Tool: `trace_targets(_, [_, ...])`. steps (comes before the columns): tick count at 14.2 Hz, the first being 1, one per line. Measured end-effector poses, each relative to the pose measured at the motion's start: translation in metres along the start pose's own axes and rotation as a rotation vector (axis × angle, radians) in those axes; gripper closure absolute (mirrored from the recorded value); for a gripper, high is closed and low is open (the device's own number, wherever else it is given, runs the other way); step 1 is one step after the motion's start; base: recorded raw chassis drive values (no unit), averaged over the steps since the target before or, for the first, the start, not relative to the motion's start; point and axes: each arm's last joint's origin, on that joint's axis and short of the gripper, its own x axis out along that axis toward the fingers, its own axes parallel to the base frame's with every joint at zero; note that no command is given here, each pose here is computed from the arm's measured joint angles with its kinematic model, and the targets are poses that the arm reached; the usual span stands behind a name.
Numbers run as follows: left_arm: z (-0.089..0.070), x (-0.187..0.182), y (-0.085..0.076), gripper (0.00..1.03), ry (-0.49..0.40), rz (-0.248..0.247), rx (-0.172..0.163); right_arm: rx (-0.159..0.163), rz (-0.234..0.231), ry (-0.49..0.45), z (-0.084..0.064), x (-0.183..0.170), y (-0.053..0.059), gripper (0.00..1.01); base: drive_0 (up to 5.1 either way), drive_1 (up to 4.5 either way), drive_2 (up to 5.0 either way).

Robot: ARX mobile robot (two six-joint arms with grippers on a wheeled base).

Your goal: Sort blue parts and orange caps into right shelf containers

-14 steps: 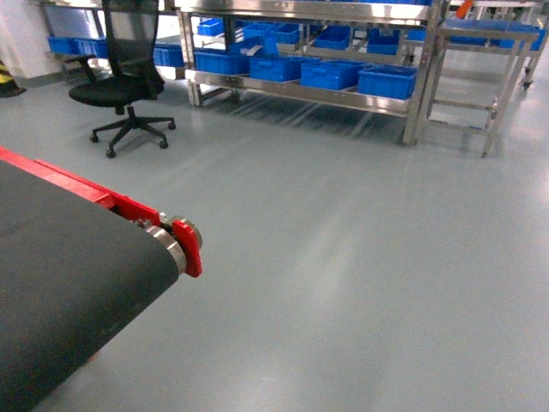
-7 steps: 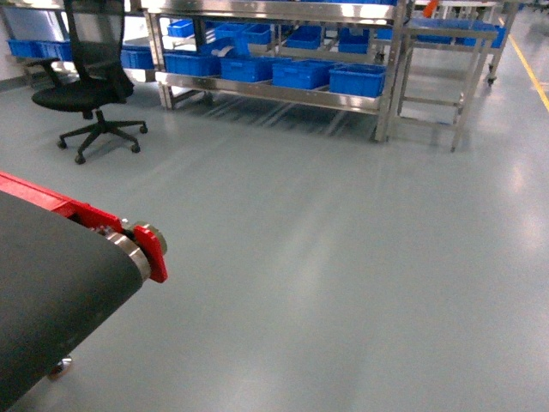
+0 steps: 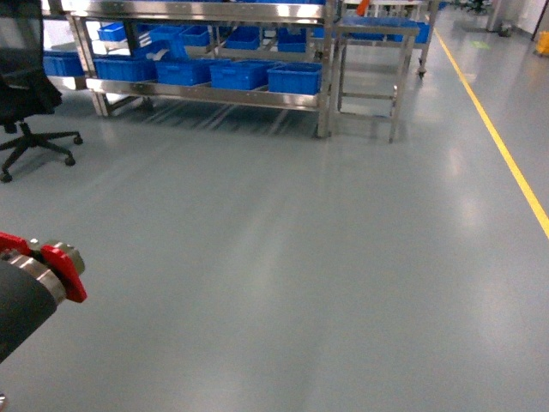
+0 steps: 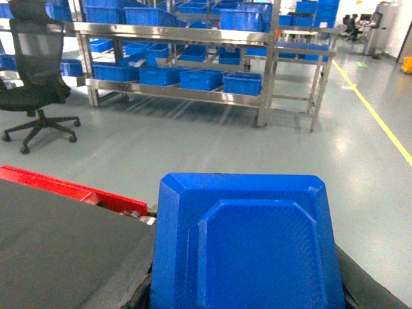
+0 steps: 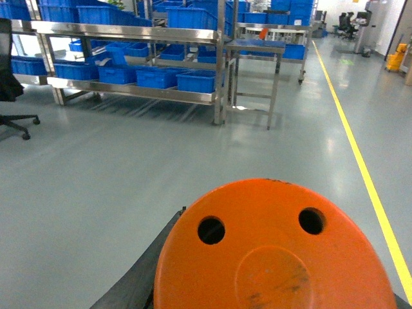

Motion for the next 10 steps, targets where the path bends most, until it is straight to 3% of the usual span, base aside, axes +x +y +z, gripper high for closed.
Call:
trace_targets(9, [0.0, 0.0, 0.0, 0.6, 0.0, 0.0, 0.0, 0.0, 0.0, 0.0, 0.0, 0.0, 0.0, 0.57, -1.6, -1.61, -1.6])
trace_targets(10, [-0.0001, 0.0, -0.0001, 0.6, 0.001, -0.001, 0.0, 0.0, -0.002, 0.0, 0.0, 0.0, -0.0001, 0.57, -0.4, 3.78, -4.5])
